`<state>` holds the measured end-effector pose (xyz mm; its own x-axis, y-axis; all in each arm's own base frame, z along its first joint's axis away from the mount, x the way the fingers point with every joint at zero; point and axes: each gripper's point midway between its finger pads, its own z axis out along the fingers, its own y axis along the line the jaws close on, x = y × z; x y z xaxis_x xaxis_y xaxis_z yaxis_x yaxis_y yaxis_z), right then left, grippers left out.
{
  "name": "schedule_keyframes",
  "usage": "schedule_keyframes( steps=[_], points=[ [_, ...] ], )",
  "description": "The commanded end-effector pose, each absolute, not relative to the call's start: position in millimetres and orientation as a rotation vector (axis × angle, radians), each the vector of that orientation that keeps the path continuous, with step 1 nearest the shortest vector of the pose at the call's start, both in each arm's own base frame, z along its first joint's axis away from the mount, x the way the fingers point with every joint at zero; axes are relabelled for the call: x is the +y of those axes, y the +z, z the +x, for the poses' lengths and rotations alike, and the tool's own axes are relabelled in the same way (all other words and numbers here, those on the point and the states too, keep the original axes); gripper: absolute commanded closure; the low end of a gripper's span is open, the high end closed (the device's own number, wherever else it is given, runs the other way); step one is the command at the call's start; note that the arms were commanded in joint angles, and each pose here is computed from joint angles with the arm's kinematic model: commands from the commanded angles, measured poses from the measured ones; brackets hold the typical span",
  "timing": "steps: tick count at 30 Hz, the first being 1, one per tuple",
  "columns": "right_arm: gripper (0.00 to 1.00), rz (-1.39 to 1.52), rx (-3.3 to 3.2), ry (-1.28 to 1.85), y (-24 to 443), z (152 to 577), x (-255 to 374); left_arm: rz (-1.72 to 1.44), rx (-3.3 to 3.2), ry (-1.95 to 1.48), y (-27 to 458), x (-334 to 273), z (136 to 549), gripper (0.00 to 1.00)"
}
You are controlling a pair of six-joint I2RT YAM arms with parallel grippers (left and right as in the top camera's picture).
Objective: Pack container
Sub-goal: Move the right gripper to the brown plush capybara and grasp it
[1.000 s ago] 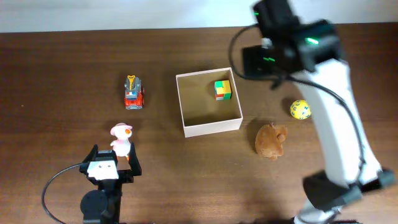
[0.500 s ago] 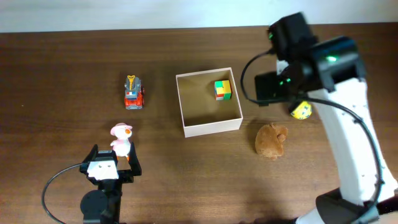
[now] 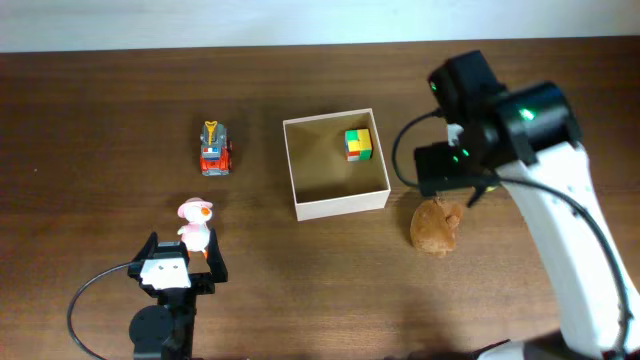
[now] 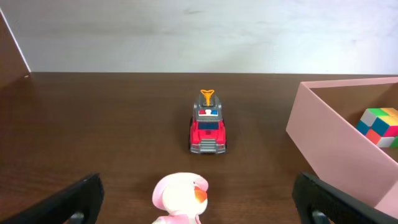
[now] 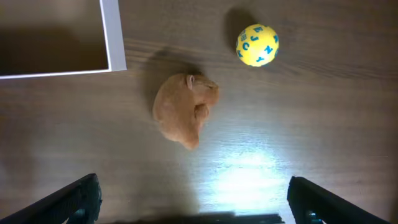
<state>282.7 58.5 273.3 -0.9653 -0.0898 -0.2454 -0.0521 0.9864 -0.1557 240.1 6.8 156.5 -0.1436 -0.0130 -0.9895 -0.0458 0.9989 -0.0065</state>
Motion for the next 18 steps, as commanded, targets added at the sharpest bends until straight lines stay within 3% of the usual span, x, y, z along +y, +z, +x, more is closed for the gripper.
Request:
schedule_keyframes(
  steps=[1,18],
  points=[
    [0.01,-0.077,2.891,-0.189,270.2,264.9,54.3,-0.021,1.716,0.034,153.1,5.7,240.4,0.01],
    [0.01,-0.021,3.041,-0.128,138.9,230.1,48.6,-0.021,1.715,0.034,153.2,5.7,240.4,0.01]
  ],
)
